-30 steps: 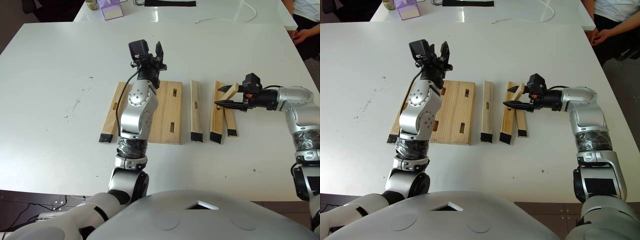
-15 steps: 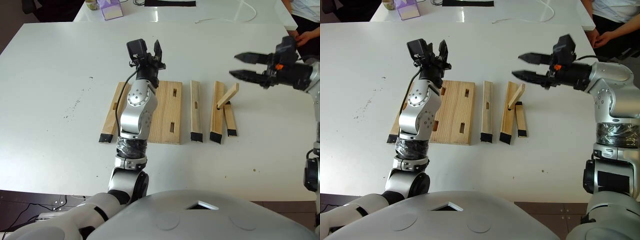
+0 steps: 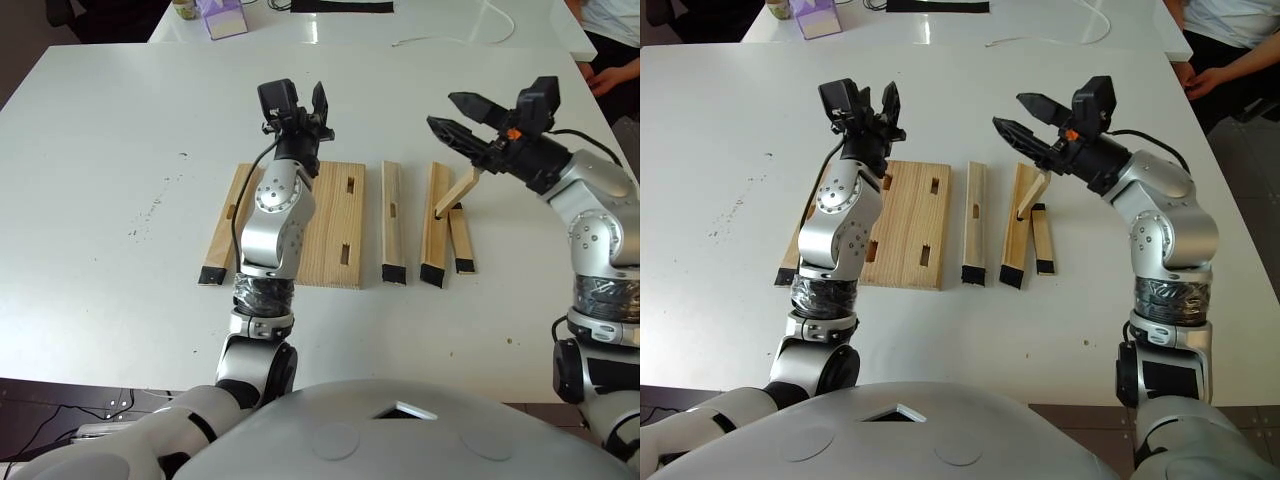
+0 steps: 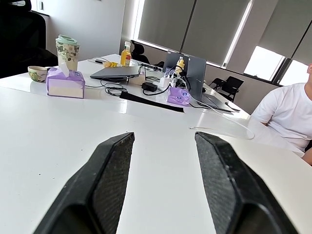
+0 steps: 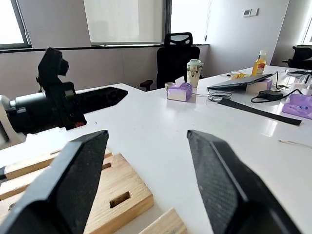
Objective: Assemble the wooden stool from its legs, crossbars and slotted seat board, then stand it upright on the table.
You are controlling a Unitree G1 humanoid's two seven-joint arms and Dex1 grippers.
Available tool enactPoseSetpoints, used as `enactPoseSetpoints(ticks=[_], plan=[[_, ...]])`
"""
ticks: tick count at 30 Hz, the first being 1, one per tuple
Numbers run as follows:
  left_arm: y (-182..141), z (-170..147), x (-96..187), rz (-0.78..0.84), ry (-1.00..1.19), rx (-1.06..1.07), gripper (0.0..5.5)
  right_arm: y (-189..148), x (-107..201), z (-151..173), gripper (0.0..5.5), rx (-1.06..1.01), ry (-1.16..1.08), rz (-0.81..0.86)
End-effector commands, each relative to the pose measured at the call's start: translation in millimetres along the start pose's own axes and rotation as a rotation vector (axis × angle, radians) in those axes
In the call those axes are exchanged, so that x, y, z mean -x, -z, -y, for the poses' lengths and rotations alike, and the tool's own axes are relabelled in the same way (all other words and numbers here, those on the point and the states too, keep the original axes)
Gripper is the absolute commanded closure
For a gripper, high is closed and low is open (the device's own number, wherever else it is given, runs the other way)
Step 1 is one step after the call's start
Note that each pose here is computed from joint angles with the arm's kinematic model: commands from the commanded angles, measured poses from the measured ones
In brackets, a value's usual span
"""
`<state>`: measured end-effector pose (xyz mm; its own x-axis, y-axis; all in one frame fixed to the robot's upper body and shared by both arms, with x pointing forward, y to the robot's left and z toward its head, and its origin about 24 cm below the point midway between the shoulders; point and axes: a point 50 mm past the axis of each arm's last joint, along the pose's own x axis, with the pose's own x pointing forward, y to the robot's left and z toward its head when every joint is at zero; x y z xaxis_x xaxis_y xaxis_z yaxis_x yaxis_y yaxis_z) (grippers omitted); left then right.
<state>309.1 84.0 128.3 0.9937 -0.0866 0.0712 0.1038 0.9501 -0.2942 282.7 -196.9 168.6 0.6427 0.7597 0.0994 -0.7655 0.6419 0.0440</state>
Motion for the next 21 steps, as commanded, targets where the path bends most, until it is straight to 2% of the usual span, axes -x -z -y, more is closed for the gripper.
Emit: enactPoseSetpoints(ticks=[1,3,6,9,12,14,17,19,21], plan=[[5.9,0.4,3.8,-0.026,-0.011,0.021,3.2,-31.0,-2.5,-3.5,2.53,0.001,-0.012,0.107],[5.9,1.4,3.3,-0.029,-0.007,0.022,3.2,-6.8,-0.3,-4.0,2.53,-0.012,0.015,0.012],[6.1,4.5,1.9,-0.033,0.01,0.021,3.2,56.7,3.8,-14.9,2.53,-0.045,0.037,-0.196],[6.2,6.1,1.0,-0.033,0.019,0.014,3.2,79.2,2.8,-22.2,2.53,-0.091,0.051,-0.209],[6.7,6.9,1.1,-0.036,0.023,0.017,3.2,56.8,-5.1,-20.5,2.53,-0.046,0.044,-0.102],[6.7,5.1,2.0,-0.04,0.013,0.021,3.2,19.2,-12.1,-20.3,2.53,-0.016,0.019,0.034],[5.2,0.1,4.7,-0.034,-0.006,0.016,3.2,-45.3,-18.5,-38.8,2.53,0.012,-0.076,0.233],[4.0,-3.7,7.4,-0.043,-0.01,0.02,3.2,-60.1,-21.1,-60.8,2.53,0.014,-0.146,0.232],[1.2,-6.6,12.5,-0.043,-0.021,0.031,3.2,-34.7,-21.3,-85.0,2.53,-0.029,-0.214,0.061]])
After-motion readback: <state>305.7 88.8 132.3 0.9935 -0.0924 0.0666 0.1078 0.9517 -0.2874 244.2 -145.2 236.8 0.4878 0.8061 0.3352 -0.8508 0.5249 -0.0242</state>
